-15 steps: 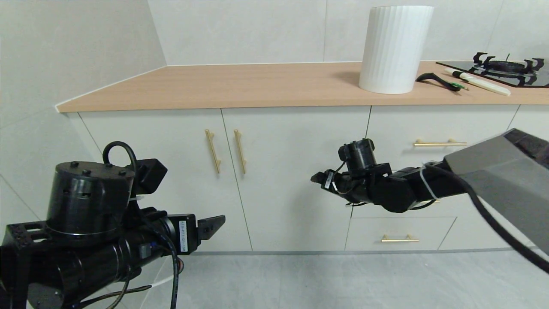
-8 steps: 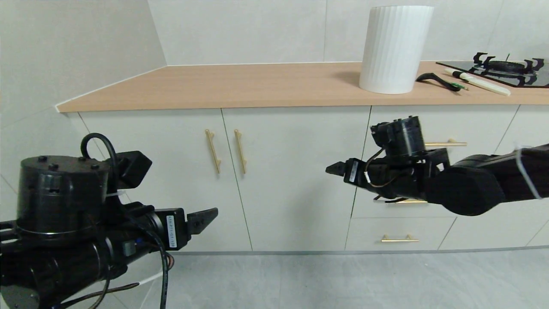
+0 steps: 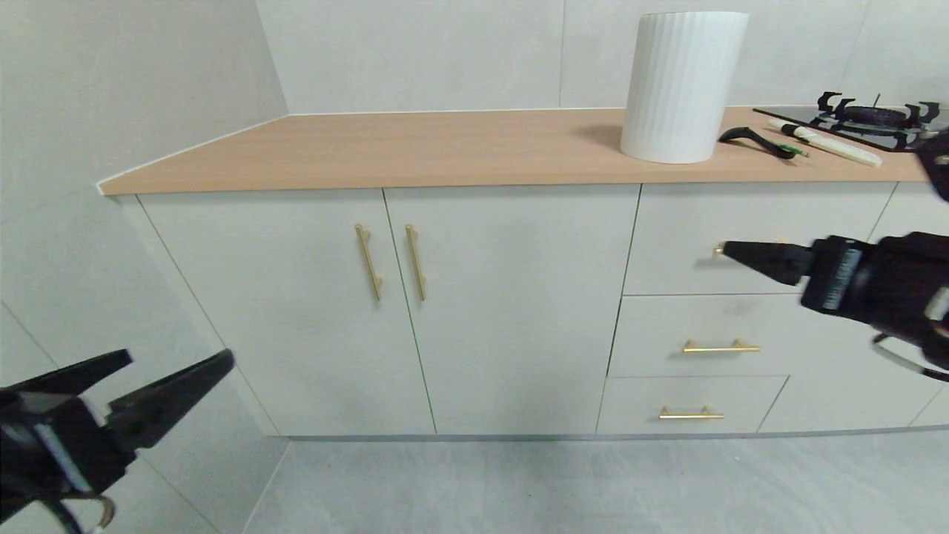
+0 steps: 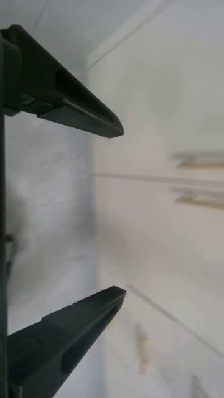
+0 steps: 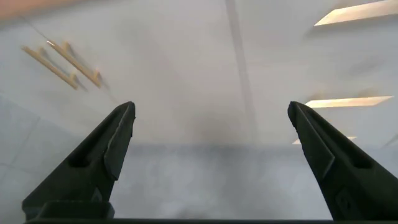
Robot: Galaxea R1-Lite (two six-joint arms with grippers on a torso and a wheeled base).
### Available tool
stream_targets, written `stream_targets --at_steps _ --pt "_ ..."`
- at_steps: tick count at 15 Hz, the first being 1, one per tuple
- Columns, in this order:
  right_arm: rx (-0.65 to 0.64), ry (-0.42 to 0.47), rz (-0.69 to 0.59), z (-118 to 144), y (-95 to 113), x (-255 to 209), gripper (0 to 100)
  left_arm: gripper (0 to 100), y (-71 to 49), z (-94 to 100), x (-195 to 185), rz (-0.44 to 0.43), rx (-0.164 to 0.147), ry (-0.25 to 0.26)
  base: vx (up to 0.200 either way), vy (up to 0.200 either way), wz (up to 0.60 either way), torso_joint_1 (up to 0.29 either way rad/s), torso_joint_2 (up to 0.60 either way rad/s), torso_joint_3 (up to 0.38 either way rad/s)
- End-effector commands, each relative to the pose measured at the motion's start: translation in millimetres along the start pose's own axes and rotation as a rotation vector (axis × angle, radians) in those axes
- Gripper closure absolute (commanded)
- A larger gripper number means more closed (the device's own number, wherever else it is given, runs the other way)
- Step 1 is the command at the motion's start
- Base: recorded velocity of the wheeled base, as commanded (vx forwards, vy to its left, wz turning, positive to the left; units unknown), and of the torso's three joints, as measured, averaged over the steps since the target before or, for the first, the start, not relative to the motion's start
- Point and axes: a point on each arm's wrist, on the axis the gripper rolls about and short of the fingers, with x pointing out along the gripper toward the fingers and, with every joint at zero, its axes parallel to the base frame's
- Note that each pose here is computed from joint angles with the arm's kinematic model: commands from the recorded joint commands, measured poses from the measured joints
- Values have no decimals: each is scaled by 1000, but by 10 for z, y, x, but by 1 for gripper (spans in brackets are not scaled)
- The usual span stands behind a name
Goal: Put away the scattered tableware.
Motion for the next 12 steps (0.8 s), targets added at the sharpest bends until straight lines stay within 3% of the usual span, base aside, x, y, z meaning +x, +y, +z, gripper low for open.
stream_targets --at_steps 1,3,5,10,12 --pt "-117 -288 -65 -55 -528 -1225 0 0 231 -106 -679 45 -4 -240 0 0 0 0 0 0" --pt "-202 -400 -203 -213 -709 -1582 0 0 297 -204 -949 76 -8 -296 0 0 0 0 0 0" --pt "-218 -464 -223 -397 -784 -1932 0 0 336 -345 -1136 140 29 -313 0 0 0 0 0 0" --pt "-237 -426 -335 -904 -883 -2374 0 0 333 -610 -1482 194 85 -411 0 0 0 0 0 0" --pt "-224 -425 -401 -931 -878 -2358 0 0 328 -623 -1475 243 72 -411 0 0 0 0 0 0"
